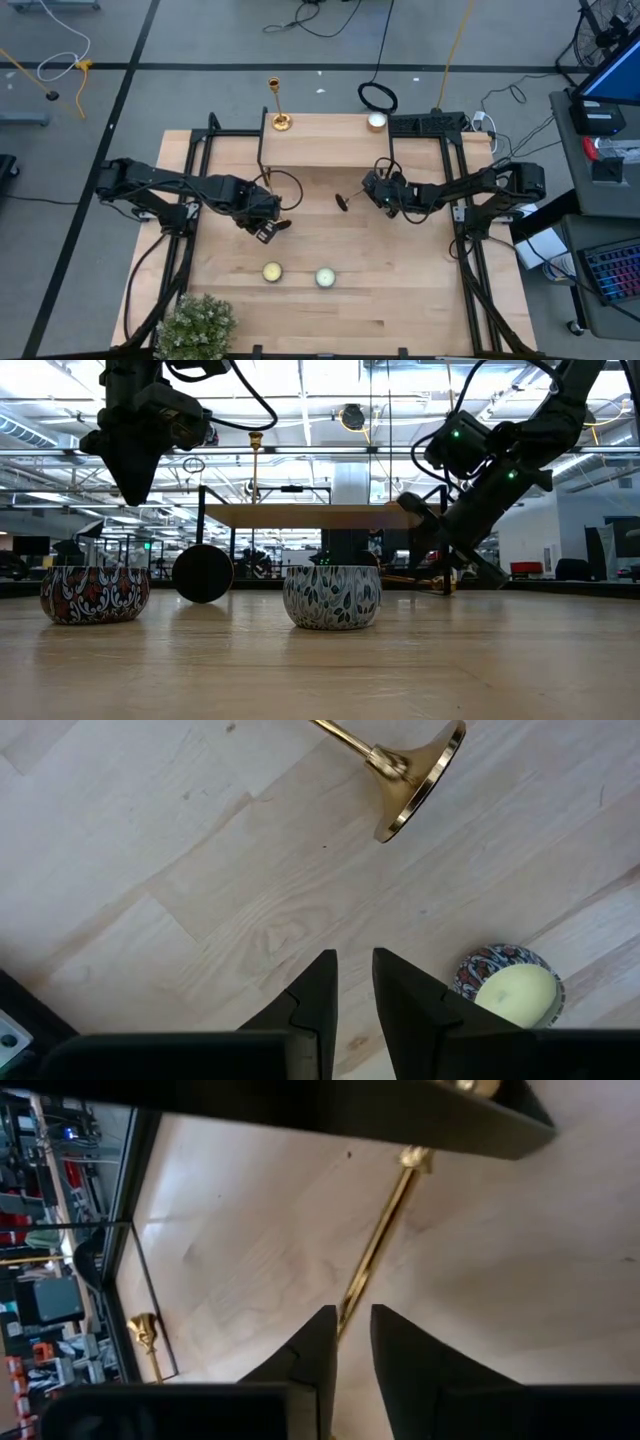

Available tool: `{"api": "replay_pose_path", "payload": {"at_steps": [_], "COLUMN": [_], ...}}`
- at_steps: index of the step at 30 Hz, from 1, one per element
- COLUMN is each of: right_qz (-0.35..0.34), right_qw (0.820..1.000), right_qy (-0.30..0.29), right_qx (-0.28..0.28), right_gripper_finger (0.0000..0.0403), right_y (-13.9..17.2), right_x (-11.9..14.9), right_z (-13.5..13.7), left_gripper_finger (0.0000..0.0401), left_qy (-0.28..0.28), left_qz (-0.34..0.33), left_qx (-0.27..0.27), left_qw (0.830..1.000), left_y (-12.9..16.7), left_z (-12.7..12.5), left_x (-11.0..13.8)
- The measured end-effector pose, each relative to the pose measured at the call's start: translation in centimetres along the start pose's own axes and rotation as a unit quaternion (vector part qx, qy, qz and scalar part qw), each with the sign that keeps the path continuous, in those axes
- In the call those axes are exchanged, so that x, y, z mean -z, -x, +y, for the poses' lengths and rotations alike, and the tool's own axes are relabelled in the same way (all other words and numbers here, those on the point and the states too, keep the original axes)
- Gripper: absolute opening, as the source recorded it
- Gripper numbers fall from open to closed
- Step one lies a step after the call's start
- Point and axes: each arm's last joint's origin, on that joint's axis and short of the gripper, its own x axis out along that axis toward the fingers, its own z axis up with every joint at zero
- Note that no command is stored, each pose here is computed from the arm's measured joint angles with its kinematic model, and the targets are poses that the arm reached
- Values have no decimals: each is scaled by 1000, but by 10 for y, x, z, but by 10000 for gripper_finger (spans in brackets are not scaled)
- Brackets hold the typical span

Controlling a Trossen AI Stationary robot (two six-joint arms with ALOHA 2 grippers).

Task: Pick & Place candle stick holders
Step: Put the right gold candle holder on the shelf

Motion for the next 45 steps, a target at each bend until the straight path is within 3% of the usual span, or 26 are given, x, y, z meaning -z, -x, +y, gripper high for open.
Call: {"api": "replay_pose_path", "payload": {"at_steps": [10,23,28,36,45], "right_qz": [-1,-11,-14,4,31], "right_qw": [1000,999,999,999,998], "right_qy": [-3,-20,-25,-39,-41], "right_qx": [-4,-22,-23,-18,-45], "right_gripper_finger": [60,171,194,187,137], "right_y": [0,0,-1,-17,-35], "right_x": [0,0,-3,3,20], "right_z": [1,4,5,-3,13], "left_gripper_finger": [72,72,72,72,72], "left_qy": [-8,-30,-35,-42,-51], "left_qz": [2,1,0,0,3], "left_qx": [-4,-5,-6,-6,-9], "left_qw": [1000,1000,999,999,999], "left_y": [0,0,0,0,0], "left_z": [1,1,1,1,-1], "left_x": [1,0,0,0,5]}}
